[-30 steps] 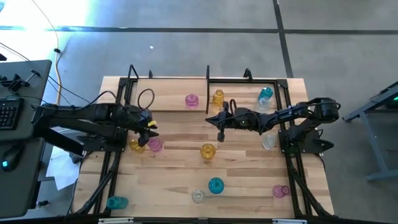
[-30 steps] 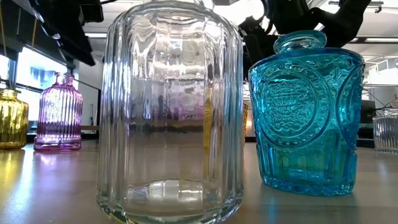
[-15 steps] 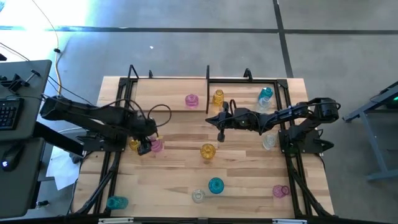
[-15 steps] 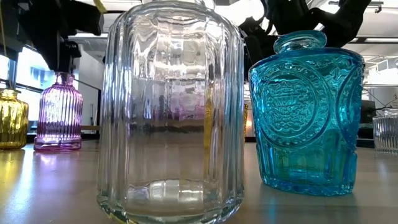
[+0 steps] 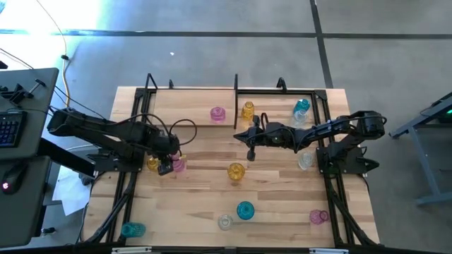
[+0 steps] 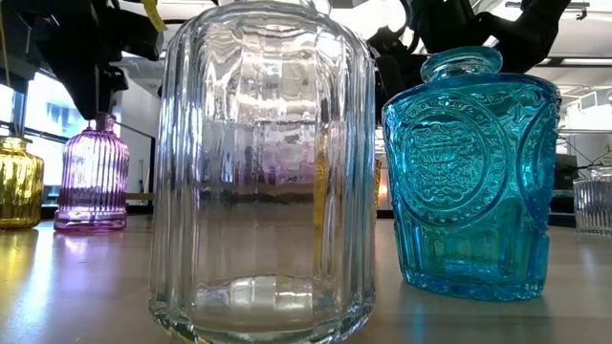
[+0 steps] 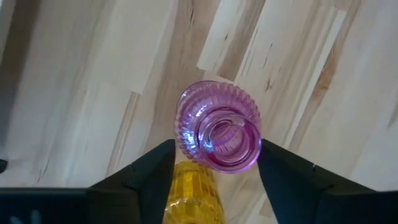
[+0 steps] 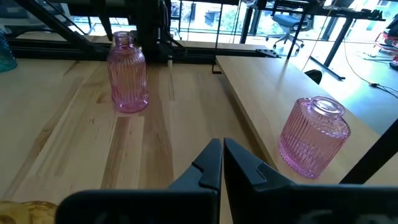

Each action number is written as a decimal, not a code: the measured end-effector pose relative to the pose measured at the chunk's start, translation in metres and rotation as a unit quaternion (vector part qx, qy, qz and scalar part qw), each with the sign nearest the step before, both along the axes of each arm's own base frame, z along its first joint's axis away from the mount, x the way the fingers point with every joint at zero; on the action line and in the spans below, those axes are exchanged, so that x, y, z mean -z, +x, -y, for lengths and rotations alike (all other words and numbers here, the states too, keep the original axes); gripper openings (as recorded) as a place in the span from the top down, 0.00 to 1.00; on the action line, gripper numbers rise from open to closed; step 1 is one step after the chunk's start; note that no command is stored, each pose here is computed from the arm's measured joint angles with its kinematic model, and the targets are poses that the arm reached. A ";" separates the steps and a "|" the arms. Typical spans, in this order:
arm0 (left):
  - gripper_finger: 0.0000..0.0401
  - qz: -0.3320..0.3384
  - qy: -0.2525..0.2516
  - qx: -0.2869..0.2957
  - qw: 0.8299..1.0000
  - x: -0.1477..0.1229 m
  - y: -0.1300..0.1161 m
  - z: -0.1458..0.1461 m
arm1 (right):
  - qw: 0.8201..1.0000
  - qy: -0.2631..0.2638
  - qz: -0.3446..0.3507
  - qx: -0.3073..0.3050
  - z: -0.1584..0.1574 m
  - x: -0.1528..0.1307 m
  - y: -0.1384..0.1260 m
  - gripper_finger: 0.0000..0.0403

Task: Sort vases onto shelf
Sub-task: Put the left pink vase on the shelf

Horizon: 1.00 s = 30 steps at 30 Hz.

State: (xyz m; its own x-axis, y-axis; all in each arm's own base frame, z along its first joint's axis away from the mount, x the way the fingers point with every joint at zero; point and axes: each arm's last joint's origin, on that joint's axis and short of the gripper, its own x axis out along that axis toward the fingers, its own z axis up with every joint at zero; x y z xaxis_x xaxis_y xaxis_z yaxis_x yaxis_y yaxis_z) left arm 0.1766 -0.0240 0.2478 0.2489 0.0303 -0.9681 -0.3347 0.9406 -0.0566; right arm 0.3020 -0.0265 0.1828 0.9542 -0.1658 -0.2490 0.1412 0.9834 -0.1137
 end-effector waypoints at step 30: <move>0.71 -0.002 -0.008 0.014 1.000 0.008 0.012 -0.003 | 1.000 0.000 -0.002 -0.001 0.000 0.000 0.000 1.00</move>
